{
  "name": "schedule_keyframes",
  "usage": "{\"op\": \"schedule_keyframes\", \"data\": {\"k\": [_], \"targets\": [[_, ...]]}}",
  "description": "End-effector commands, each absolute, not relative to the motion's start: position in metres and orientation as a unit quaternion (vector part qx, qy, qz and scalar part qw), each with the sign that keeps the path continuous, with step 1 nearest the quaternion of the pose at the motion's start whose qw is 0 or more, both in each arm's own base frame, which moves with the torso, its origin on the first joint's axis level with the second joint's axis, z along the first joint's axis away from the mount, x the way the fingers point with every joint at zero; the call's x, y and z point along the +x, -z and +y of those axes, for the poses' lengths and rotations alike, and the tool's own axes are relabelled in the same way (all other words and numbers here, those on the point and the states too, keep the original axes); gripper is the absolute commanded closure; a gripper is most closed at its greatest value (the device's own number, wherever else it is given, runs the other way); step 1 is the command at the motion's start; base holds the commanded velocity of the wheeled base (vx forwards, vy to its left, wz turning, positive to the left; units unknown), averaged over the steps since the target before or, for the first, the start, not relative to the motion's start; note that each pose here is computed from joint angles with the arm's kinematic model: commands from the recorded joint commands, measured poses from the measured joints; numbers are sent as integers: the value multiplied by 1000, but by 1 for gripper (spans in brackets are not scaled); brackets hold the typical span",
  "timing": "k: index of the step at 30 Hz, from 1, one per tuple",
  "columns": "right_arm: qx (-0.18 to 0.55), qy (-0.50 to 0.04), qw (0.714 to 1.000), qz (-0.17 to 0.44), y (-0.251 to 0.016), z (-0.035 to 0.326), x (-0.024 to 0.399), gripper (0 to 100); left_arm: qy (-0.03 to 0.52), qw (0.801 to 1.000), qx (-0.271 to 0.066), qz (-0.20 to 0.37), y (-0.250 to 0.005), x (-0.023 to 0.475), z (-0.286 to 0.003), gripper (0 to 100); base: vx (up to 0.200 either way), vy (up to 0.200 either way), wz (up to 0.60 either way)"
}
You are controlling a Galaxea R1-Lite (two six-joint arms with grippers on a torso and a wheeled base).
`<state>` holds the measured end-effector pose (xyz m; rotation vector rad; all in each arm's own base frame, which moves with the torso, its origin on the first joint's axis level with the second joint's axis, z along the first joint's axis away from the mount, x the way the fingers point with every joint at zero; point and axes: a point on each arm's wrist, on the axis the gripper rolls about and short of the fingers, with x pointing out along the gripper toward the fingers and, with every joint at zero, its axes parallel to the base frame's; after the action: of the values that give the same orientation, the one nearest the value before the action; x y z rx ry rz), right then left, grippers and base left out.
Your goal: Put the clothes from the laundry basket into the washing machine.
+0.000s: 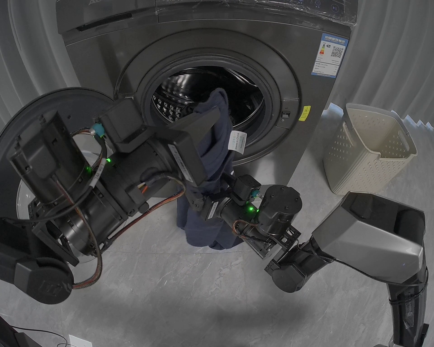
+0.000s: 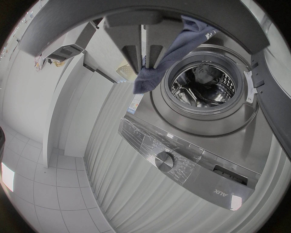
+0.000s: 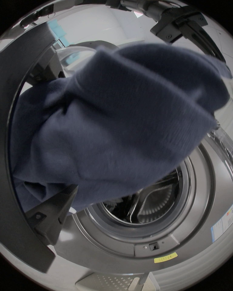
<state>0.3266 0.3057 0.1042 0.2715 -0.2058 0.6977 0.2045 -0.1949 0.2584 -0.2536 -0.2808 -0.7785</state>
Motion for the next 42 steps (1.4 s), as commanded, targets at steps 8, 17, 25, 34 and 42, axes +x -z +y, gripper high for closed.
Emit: {"op": "schedule_keyframes", "data": {"k": [8, 17, 25, 34, 42], "targets": [[146, -308, 933, -117, -107, 302, 343, 100, 371, 909, -125, -142, -262, 206, -192, 100, 0, 0, 0], [145, -306, 934, -117, -119, 289, 333, 100, 353, 915, -125, -149, -264, 212, -184, 100, 0, 0, 0], [147, -294, 936, -128, -157, 250, 309, 100, 315, 928, -121, -159, -269, 216, -157, 100, 0, 0, 0], [158, -294, 930, -152, -188, 234, 290, 100, 312, 930, -132, -140, -261, 200, -142, 100, 0, 0, 0], [176, -298, 921, -180, -210, 229, 281, 100, 316, 937, -120, -86, -228, 189, -136, 100, 0, 0, 0]]}}
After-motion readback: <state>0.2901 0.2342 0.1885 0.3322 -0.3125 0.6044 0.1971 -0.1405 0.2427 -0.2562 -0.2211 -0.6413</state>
